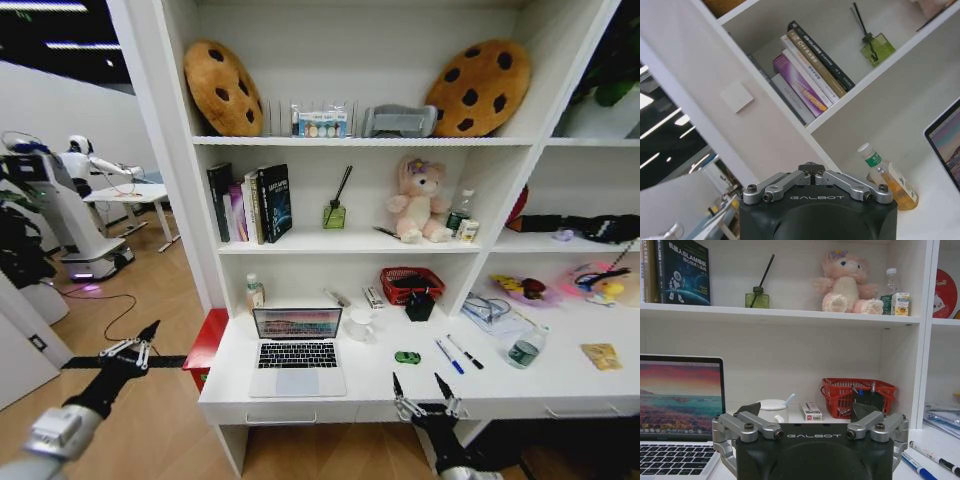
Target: Organize the objects on the table.
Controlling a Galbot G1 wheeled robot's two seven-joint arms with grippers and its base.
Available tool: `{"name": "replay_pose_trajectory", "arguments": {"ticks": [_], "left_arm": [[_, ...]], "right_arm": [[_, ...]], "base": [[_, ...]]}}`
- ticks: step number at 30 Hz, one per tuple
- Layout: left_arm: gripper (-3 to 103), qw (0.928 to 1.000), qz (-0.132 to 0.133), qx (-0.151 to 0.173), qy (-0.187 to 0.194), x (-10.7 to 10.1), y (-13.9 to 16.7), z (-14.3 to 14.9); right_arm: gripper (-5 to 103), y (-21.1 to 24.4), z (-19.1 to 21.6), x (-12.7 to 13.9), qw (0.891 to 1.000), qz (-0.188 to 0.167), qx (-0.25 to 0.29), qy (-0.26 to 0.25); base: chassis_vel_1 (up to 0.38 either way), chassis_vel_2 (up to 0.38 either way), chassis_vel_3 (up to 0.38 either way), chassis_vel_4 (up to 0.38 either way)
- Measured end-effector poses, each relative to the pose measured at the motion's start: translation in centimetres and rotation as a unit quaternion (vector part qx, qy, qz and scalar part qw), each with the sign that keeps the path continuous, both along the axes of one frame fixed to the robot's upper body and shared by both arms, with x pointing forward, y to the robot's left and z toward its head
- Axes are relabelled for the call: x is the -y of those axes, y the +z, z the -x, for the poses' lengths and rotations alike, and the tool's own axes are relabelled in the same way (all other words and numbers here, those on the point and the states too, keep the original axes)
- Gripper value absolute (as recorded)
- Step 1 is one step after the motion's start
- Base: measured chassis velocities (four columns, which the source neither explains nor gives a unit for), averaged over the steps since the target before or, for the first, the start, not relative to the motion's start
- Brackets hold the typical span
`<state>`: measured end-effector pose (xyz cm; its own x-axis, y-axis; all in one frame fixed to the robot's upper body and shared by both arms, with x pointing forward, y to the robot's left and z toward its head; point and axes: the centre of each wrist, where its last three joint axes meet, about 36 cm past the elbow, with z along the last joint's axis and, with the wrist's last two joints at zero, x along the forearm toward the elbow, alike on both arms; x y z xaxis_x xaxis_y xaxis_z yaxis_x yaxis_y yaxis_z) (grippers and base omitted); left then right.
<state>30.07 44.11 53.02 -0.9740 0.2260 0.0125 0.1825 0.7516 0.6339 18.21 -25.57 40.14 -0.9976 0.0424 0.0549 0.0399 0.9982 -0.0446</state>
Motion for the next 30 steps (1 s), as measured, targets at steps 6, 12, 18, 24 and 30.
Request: {"name": "replay_pose_trajectory", "arguments": {"ticks": [6, 12, 18, 24, 30], "left_arm": [[0, 0.9897, -0.080, -0.037, -0.112, -4.3, 1.9, -7.9], [0, 0.9728, -0.127, -0.114, -0.156, -6.8, 2.3, -11.6], [0, 0.9708, -0.125, -0.122, -0.165, -6.2, 1.9, -12.1], [0, 0.9657, -0.107, -0.127, -0.200, -2.2, 0.0, -16.4], [0, 0.9650, -0.077, -0.095, -0.232, 2.5, -0.1, -21.6]], "right_arm": [[100, -0.6, 0.4, 0.0, 1.000, 0.002, -0.011, -0.005], [100, -1.3, 0.4, 0.0, 1.000, 0.001, -0.012, -0.009], [100, -1.5, 0.3, 0.0, 1.000, 0.001, -0.012, -0.010], [100, -1.8, 0.1, -0.1, 1.000, -0.003, -0.011, -0.012], [100, -1.9, 0.5, 0.5, 1.000, 0.003, -0.008, -0.026]], "base": [[0.000, 0.000, 0.000, 0.000], [0.000, 0.000, 0.000, 0.000], [0.000, 0.000, 0.000, 0.000], [0.000, 0.000, 0.000, 0.000], [0.000, 0.000, 0.000, 0.000]]}}
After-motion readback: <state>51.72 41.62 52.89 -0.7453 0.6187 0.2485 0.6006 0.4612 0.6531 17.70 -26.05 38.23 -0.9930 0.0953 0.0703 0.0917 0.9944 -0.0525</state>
